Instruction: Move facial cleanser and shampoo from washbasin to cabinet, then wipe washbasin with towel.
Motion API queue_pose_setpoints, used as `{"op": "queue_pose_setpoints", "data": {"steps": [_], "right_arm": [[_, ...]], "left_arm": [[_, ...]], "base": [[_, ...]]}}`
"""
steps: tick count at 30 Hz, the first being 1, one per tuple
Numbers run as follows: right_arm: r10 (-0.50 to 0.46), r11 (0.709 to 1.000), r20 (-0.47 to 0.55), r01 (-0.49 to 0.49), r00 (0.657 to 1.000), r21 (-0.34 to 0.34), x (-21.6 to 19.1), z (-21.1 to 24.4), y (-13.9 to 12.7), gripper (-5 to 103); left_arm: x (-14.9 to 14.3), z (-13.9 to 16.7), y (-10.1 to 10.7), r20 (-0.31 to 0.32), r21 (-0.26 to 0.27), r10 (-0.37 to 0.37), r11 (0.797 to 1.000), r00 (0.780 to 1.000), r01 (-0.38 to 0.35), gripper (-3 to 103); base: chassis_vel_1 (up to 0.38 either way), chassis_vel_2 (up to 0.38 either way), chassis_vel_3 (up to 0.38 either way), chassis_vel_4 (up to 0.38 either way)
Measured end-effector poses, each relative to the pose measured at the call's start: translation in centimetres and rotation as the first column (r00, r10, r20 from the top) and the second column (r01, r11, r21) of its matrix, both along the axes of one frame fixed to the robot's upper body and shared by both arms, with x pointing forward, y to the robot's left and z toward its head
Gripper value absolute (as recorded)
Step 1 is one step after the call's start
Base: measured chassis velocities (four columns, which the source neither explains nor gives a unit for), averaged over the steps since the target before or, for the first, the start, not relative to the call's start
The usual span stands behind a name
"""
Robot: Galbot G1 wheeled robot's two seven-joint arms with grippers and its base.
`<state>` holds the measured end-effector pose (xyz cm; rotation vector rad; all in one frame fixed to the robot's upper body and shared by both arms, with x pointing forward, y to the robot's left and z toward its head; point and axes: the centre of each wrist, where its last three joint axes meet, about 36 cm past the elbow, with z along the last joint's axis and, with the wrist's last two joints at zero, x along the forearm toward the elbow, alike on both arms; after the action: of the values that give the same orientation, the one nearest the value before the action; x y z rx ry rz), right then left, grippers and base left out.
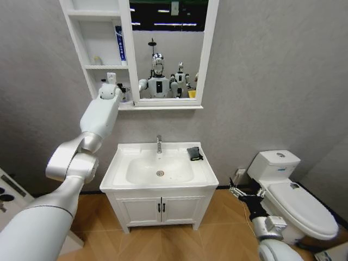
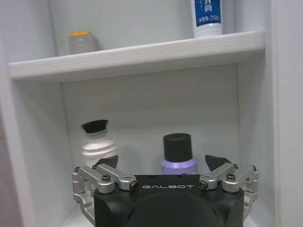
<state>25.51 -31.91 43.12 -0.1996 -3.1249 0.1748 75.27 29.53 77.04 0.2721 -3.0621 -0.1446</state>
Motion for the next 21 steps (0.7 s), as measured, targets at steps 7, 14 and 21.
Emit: {"op": "queue_pose_setpoints", "data": {"steps": [7, 14, 21], "right_arm": [[0.014, 1.000, -0.008, -0.014, 1.000, -0.004, 1.0, 0.5, 0.2, 100], [0.021, 1.000, -0.019, -0.021, 1.000, 0.005, 2.7, 1.4, 0.9, 100], [-0.052, 0.998, -0.004, 0.052, 0.999, 0.040, 5.2, 3.5, 1.0, 100]], "left_arm": [[-6.6, -0.2, 0.6, 0.063, 0.002, -0.012, 1.000, 0.998, 0.012, 100], [-16.2, -4.0, -0.2, 0.070, 0.000, -0.083, 0.997, 0.994, 0.083, 100], [-24.9, -15.7, 2.2, 0.068, -0.010, -0.052, 0.999, 0.996, 0.053, 100]], "base": [[0.000, 0.000, 0.000, 0.000], [0.000, 0.000, 0.000, 0.000], [0.000, 0.000, 0.000, 0.000]]}}
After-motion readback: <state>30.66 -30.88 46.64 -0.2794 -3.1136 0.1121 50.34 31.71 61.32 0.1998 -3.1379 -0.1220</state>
